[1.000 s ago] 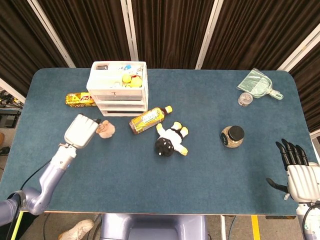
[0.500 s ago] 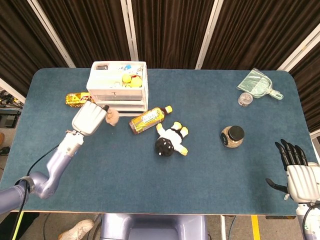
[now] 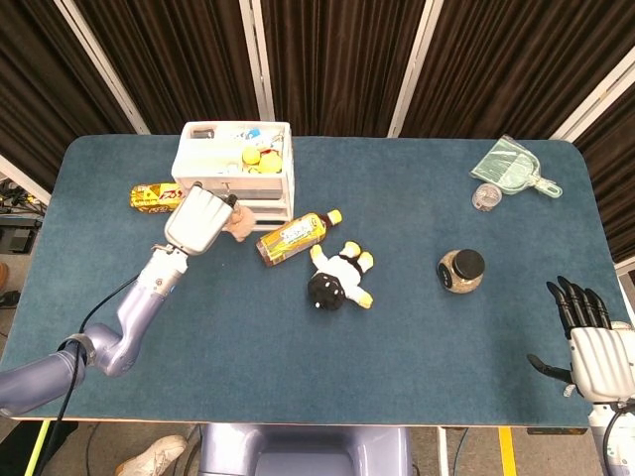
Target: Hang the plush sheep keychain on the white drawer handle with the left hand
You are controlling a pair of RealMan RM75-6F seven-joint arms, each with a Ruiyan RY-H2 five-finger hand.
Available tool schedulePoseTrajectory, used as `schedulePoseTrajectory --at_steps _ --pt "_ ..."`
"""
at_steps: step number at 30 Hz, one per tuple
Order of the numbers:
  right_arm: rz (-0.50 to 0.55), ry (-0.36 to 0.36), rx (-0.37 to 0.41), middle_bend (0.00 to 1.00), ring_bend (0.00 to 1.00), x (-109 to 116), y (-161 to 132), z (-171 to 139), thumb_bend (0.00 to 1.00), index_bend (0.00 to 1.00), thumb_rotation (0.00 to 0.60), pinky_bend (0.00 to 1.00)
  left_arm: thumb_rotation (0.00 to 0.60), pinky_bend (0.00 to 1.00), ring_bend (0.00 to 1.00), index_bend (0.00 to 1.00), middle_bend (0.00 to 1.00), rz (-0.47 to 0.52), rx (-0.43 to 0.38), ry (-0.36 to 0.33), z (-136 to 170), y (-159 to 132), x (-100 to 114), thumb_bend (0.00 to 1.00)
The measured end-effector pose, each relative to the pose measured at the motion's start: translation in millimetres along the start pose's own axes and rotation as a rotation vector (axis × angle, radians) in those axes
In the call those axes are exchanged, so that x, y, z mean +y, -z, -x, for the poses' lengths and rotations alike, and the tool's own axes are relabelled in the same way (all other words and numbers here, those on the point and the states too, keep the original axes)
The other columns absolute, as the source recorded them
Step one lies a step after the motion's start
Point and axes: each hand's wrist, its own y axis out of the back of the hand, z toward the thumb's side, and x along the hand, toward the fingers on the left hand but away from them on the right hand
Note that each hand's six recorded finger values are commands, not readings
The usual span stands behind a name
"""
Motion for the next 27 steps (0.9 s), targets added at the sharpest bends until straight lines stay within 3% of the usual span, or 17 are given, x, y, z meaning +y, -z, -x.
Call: schedulePoseTrajectory --at_steps 20,27 --pt "0.006 0.001 0.003 0.00 0.00 1.0 -1.2 -1.0 0.01 0.00 0.600 0.00 0.600 0.77 0.89 0.59 1.00 0.017 0.025 -0.027 -20.3 -7.9 3.0 0.45" --pt "0.005 0.003 0.003 0.00 0.00 1.3 -1.2 -0.9 0.01 0.00 0.600 0.00 0.600 0.77 0.89 0.60 1.00 0.005 0.030 -0.005 -16.7 -5.1 -5.7 0.45"
